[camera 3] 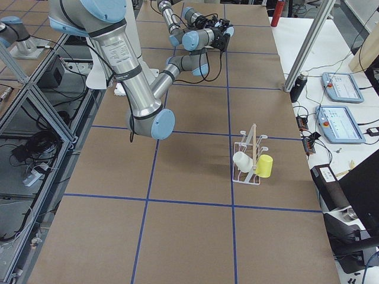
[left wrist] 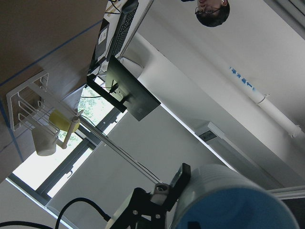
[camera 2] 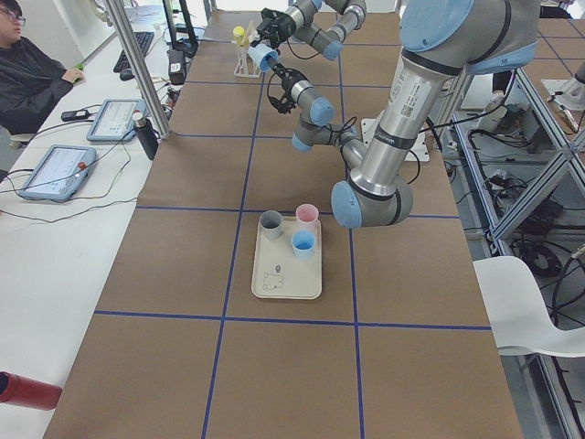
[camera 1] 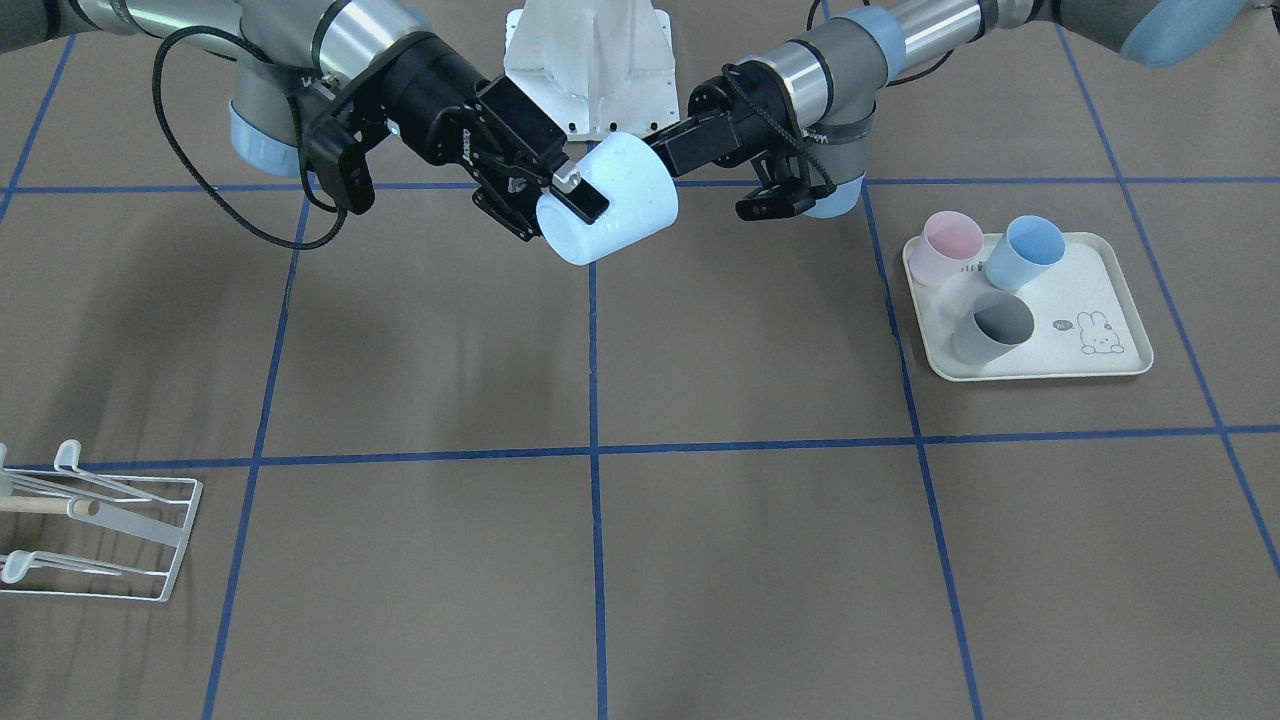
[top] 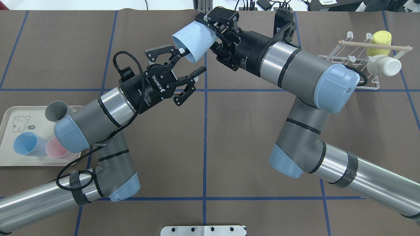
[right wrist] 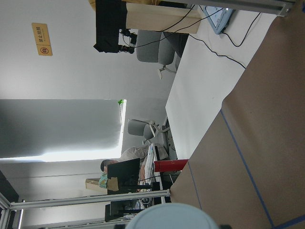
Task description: Transfer IKEA cup to right arm and place on rack
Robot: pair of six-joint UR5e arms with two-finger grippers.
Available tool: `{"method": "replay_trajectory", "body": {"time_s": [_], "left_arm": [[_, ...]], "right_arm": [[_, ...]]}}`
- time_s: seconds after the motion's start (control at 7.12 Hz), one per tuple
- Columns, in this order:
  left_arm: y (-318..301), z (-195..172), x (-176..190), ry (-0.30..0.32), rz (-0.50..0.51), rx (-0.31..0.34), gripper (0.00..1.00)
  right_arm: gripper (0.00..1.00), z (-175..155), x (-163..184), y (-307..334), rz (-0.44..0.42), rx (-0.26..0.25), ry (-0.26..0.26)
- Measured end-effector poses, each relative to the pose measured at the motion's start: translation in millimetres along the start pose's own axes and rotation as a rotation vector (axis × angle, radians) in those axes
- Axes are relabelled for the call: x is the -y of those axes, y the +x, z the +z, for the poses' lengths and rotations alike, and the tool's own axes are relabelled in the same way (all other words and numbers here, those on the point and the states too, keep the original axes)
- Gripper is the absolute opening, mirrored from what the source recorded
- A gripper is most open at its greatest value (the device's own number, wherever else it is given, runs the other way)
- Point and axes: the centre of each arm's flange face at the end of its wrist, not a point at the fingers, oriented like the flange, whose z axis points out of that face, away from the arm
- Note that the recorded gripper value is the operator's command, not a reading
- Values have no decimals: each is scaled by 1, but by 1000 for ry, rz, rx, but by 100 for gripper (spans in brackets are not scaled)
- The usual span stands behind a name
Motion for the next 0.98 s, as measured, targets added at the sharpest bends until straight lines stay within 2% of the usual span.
{"method": "replay_trajectory", "body": {"time_s": [0.42, 0.7, 0.98], "left_arm": [[0, -2, 1, 0, 29, 1, 100], [0, -2, 2, 0, 34, 1, 100], [0, -1, 1, 0, 84, 4, 100]], "right_arm": [[0, -1, 9, -5, -11, 8, 15], [0, -6, 41, -19, -32, 22, 63], [0, -14, 78, -34, -92, 25, 128]]}}
